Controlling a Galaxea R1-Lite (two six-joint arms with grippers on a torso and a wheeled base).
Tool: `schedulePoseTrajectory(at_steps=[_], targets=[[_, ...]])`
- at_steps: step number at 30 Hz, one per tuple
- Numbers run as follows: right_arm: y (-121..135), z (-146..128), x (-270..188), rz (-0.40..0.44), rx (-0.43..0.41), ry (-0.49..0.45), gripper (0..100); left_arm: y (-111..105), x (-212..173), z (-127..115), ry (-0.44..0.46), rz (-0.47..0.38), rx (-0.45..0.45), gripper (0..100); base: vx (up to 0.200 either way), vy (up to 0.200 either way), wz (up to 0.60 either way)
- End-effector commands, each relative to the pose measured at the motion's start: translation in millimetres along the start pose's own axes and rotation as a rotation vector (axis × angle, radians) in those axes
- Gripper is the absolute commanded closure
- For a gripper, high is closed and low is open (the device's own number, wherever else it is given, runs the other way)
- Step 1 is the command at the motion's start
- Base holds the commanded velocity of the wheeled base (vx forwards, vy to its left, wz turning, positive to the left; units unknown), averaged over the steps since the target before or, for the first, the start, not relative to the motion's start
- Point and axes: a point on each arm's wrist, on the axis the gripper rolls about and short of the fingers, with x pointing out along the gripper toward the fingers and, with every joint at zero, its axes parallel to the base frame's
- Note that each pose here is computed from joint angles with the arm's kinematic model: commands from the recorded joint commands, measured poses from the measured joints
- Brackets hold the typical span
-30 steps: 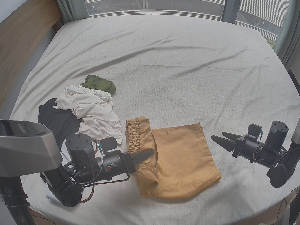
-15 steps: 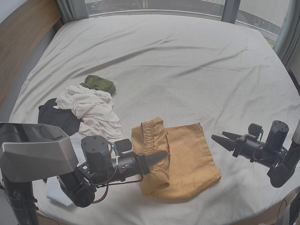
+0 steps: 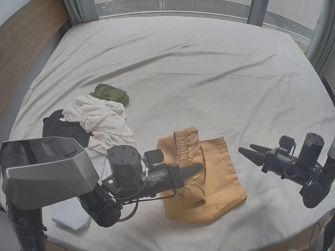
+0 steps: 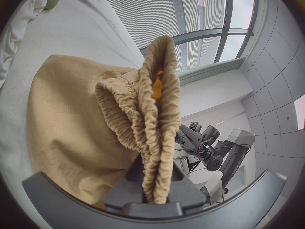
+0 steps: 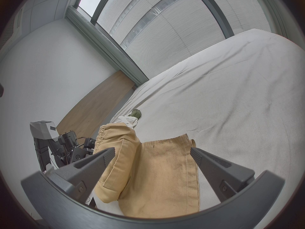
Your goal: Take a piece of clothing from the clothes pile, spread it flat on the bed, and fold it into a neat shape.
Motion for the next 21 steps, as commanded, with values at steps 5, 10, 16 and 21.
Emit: schedulePoseTrajectory(at_steps=[5, 10, 16, 21], targets=[[0.5, 2.8, -1.3, 0.001, -0.006, -0.011, 0, -7.1, 21.3, -8.7, 0.046, -0.022, -0.006, 100, 0.0, 0.0, 0.0], [1.4, 4.1, -1.9, 0.003, -0.009, -0.016, 0, -7.0, 31.3, -10.7, 0.064, -0.023, -0.01, 100, 0.0, 0.0, 0.0], [1.4, 4.1, -1.9, 0.003, -0.009, -0.016, 0, -3.6, 36.4, -19.1, 0.094, -0.012, -0.021, 100, 0.0, 0.0, 0.0], [1.8, 4.7, -2.2, 0.004, -0.01, -0.018, 0, -1.1, 39.2, -21.7, 0.099, -0.011, -0.023, 100, 0.0, 0.0, 0.0]])
